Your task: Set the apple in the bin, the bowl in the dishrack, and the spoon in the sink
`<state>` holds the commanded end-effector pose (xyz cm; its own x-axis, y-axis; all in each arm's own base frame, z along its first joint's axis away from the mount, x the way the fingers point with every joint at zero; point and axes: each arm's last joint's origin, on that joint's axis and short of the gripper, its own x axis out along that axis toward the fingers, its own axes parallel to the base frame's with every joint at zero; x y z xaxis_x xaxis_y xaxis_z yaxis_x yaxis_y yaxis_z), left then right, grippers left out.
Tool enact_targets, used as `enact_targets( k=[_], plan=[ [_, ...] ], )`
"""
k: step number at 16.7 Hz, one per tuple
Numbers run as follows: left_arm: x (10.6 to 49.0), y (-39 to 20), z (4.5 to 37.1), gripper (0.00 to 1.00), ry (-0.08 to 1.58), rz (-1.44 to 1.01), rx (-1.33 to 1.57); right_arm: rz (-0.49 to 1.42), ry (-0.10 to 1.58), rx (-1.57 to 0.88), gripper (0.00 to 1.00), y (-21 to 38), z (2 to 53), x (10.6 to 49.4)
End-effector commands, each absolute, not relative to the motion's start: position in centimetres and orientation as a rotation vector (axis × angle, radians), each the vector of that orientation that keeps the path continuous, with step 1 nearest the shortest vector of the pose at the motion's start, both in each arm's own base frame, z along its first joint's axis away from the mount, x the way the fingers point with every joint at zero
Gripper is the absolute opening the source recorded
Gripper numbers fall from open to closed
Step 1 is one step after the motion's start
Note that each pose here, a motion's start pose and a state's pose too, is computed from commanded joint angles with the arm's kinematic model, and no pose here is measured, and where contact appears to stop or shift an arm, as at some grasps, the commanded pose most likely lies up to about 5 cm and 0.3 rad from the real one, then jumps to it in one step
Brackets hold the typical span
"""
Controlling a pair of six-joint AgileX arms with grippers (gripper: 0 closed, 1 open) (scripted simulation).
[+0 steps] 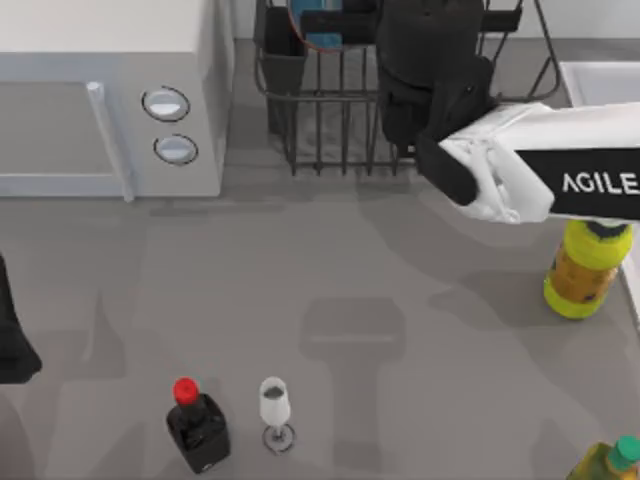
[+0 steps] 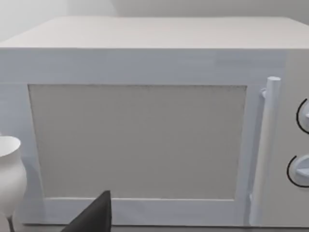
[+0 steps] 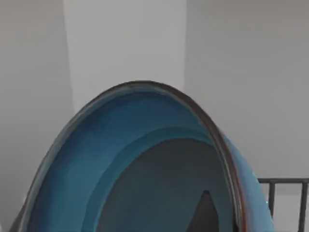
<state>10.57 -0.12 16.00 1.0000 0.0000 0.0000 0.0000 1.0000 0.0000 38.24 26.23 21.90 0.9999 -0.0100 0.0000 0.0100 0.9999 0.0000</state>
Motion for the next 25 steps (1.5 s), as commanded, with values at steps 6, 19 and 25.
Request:
enact_targets(
  k=[6,19,25],
  plan=[
    [10.6,-0.1,16.0,1.00,0.000,0.000,0.000,-0.010,0.000,0.000,1.00,26.2,21.9,38.2],
    [10.6,-0.1,16.0,1.00,0.000,0.000,0.000,-0.006,0.021,-0.016,1.00,22.1,24.4,37.2],
    [10.6,-0.1,16.0,1.00,0.000,0.000,0.000,-0.010,0.004,-0.008,1.00,12.0,29.7,29.4]
  ],
)
